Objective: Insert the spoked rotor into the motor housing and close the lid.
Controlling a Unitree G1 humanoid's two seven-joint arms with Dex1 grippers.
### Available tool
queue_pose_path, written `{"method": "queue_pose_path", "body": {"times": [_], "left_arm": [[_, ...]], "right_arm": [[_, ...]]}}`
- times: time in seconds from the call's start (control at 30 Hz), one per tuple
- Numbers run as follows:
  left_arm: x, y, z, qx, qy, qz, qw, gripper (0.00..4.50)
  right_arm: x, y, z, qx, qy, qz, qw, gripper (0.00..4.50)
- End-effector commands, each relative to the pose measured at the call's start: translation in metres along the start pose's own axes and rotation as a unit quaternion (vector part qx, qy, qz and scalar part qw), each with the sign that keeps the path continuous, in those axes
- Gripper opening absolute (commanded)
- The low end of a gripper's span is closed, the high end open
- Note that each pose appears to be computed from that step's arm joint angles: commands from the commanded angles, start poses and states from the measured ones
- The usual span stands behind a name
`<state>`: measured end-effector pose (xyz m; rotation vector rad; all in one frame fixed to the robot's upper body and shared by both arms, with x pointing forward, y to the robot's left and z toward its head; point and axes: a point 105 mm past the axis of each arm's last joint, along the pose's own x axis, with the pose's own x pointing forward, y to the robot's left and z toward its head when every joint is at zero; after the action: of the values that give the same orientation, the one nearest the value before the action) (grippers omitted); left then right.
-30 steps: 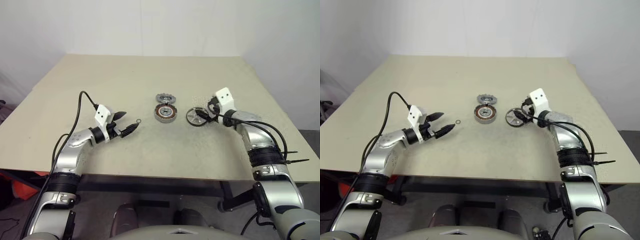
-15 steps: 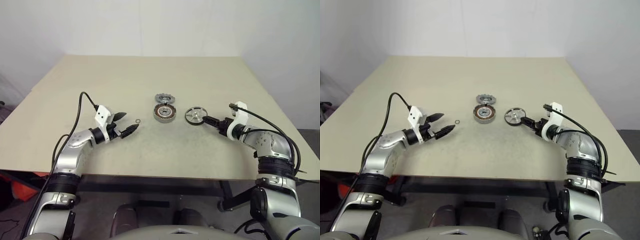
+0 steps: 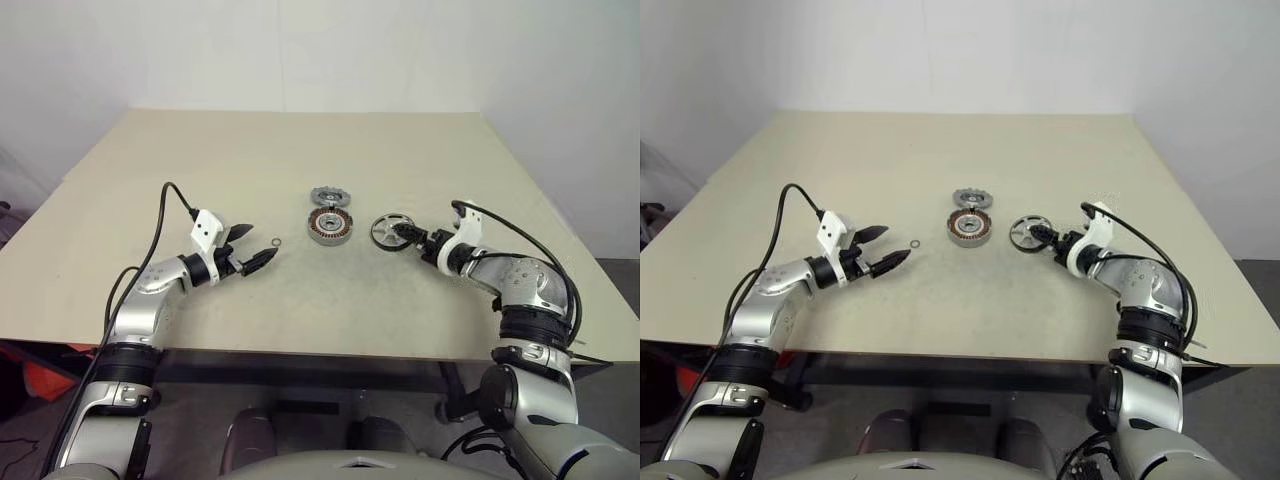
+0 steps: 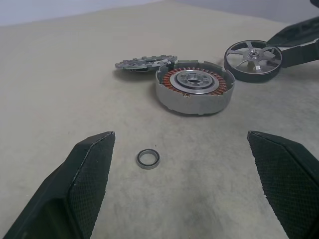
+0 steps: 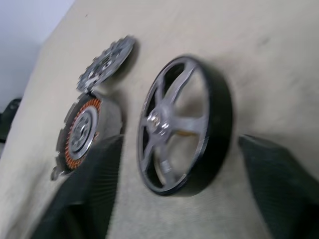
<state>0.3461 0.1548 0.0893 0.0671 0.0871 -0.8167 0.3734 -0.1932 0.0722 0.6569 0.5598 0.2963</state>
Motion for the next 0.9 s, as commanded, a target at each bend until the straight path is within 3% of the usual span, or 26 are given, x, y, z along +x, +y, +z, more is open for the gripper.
{"method": "queue_pose_path", "body": {"times": [0.03, 0.07, 0.17, 0.37, 0.67, 0.9], "left_arm": [[-0.002, 0.004, 0.01, 0.021, -0.012, 0.006, 1.0, 4.5], [-0.002, 0.005, 0.01, 0.021, -0.012, 0.006, 1.0, 4.5], [-0.002, 0.005, 0.009, 0.022, -0.011, 0.008, 1.0, 4.5], [-0.002, 0.006, 0.008, 0.022, -0.011, 0.009, 1.0, 4.5], [-0.002, 0.006, 0.006, 0.023, -0.01, 0.01, 1.0, 4.5], [-0.002, 0.005, 0.006, 0.02, -0.01, 0.011, 1.0, 4.5]], "right_arm": [[0.0, 0.016, 0.01, -0.01, -0.014, 0.025, 1.0, 2.8], [0.0, 0.017, 0.01, -0.009, -0.015, 0.025, 1.0, 2.8], [0.0, 0.017, 0.012, -0.008, -0.018, 0.025, 1.0, 2.24], [-0.001, 0.016, 0.013, -0.014, -0.017, 0.022, 1.0, 0.34], [0.0, 0.021, 0.014, -0.001, -0.024, 0.031, 0.999, 0.31], [-0.004, 0.06, 0.035, 0.051, -0.059, 0.123, 0.989, 0.31]]}}
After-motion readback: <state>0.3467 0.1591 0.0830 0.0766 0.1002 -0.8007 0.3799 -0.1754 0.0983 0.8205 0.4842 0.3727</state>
